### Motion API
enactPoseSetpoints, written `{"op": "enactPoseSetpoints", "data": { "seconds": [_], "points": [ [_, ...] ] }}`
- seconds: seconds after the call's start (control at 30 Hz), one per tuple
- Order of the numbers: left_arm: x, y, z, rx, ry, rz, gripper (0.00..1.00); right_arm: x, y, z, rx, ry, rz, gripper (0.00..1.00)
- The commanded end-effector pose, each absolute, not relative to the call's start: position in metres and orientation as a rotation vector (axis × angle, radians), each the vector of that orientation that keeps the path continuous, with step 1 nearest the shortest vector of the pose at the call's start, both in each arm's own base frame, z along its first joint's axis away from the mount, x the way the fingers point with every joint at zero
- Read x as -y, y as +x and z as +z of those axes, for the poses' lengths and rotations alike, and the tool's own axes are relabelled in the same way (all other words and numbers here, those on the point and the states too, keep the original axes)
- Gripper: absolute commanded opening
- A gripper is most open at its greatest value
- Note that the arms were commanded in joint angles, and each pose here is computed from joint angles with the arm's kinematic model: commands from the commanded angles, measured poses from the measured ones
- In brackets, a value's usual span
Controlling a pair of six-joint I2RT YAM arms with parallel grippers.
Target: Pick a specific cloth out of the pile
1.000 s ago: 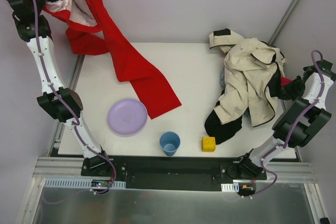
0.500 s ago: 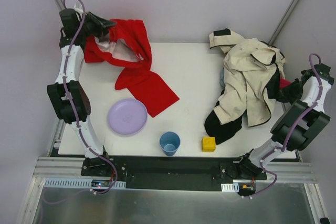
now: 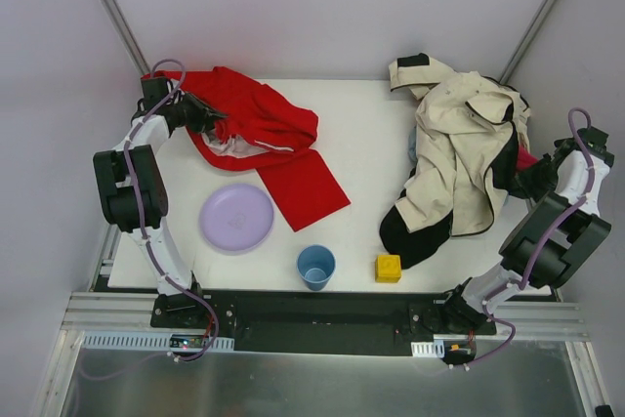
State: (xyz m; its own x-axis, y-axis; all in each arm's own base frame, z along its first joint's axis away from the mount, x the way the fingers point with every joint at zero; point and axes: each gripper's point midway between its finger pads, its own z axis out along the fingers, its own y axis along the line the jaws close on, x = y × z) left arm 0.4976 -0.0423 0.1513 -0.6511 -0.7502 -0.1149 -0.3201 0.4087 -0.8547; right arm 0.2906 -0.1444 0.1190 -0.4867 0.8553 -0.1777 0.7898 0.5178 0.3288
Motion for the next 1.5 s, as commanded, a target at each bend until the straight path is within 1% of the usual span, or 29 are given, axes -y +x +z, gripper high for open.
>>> {"op": "enactPoseSetpoints", "data": {
  "seconds": [0.0,0.03,0.07,0.1,0.13,0.17,0.23,0.27,0.3,0.5,0.6,0.7,0.83,0.87,1.0,1.17,1.33,1.47],
  "points": [
    [0.035,0.485,0.144,-2.257,-0.847,-1.035,0.00,0.151,0.286,0.132,-2.398,1.373,0.252,0.11],
    [0.033,0.483,0.142,-2.274,-0.850,-1.013,0.04,0.151,0.286,0.132,-2.397,1.372,0.253,0.11],
    [0.032,0.482,0.142,-2.283,-0.844,-0.996,0.12,0.151,0.287,0.133,-2.396,1.368,0.257,0.11],
    [0.029,0.481,0.143,-2.286,-0.844,-0.972,0.24,0.150,0.288,0.133,-2.395,1.369,0.260,0.12],
    [0.025,0.480,0.146,-2.286,-0.848,-0.933,0.49,0.150,0.289,0.133,-2.395,1.368,0.264,0.12],
    [0.022,0.480,0.154,-2.278,-0.849,-0.910,0.62,0.150,0.290,0.133,-2.394,1.367,0.267,0.12],
    [0.019,0.478,0.175,-2.255,-0.846,-0.889,0.76,0.150,0.291,0.134,-2.395,1.361,0.270,0.13],
    [0.018,0.477,0.188,-2.234,-0.837,-0.879,0.80,0.149,0.291,0.135,-2.396,1.359,0.271,0.13],
    [0.017,0.476,0.199,-2.220,-0.836,-0.868,0.99,0.150,0.293,0.136,-2.393,1.352,0.269,0.13],
    [0.012,0.453,0.252,-2.136,-0.783,-0.744,0.99,0.150,0.295,0.137,-2.395,1.343,0.281,0.14],
    [0.020,0.441,0.265,-2.139,-0.715,-0.730,0.99,0.149,0.295,0.139,-2.391,1.338,0.288,0.14],
    [0.044,0.429,0.265,-2.208,-0.583,-0.724,0.99,0.147,0.294,0.137,-2.390,1.337,0.298,0.15],
    [0.086,0.412,0.242,-2.368,-0.409,-0.718,0.99,0.144,0.293,0.135,-2.390,1.342,0.306,0.15],
    [0.106,0.407,0.235,-2.411,-0.337,-0.719,0.99,0.144,0.293,0.134,-2.388,1.342,0.309,0.15],
    [0.164,0.384,0.199,-2.593,-0.085,-0.657,0.99,0.141,0.289,0.131,-2.396,1.349,0.311,0.15],
    [0.218,0.354,0.155,-2.779,0.199,-0.573,0.99,0.139,0.285,0.127,-2.408,1.350,0.305,0.15],
    [0.255,0.331,0.114,-2.901,0.400,-0.495,0.99,0.137,0.281,0.122,-2.420,1.360,0.306,0.15],
    [0.268,0.315,0.085,-2.984,0.480,-0.444,0.99,0.137,0.279,0.121,-2.428,1.358,0.296,0.15]
  ]
}}
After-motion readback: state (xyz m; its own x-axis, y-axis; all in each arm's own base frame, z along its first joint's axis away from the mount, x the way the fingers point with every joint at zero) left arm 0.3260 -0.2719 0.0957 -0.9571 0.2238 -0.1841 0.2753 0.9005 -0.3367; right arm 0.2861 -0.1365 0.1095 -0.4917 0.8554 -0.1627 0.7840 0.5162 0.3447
